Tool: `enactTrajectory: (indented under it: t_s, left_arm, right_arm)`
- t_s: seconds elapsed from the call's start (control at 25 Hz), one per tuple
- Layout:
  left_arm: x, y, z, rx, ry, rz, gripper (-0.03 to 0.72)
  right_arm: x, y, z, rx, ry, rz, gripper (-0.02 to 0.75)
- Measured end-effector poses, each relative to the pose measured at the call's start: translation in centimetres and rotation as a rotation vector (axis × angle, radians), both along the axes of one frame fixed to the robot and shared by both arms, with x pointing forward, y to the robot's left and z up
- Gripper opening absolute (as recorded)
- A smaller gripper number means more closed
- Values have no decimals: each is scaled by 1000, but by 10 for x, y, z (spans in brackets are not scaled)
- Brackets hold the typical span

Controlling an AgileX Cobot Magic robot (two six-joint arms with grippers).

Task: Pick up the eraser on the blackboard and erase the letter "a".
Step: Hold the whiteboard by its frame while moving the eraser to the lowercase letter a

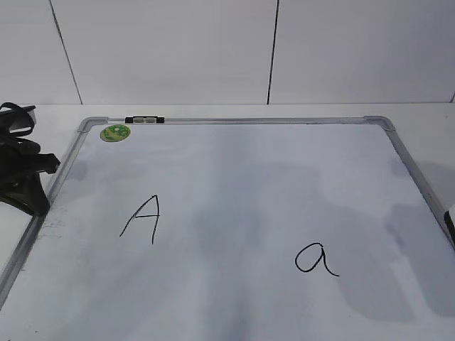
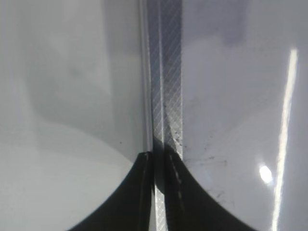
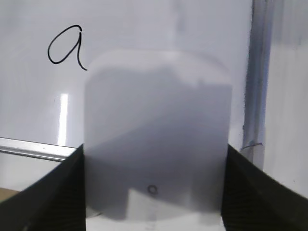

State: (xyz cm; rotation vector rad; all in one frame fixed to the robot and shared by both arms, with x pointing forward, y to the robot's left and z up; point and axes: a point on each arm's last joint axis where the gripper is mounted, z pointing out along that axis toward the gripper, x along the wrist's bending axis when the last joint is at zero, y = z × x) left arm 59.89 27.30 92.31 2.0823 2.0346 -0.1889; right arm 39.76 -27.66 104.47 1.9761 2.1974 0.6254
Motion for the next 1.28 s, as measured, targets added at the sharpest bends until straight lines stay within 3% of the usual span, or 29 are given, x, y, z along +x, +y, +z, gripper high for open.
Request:
enactTrajectory:
  t_s: [0.72, 1.04, 1.28]
  left_arm:
    - [0, 0, 0, -2, 2, 1, 59]
    - [0, 0, 0, -2, 1, 1, 39]
    - [0, 0, 0, -2, 1, 1, 38]
  right_arm:
    - [28, 5, -17, -20, 102, 38, 566]
    - [62, 42, -23, -121, 116, 135, 566]
    - [81, 73, -39, -136, 117, 212, 566]
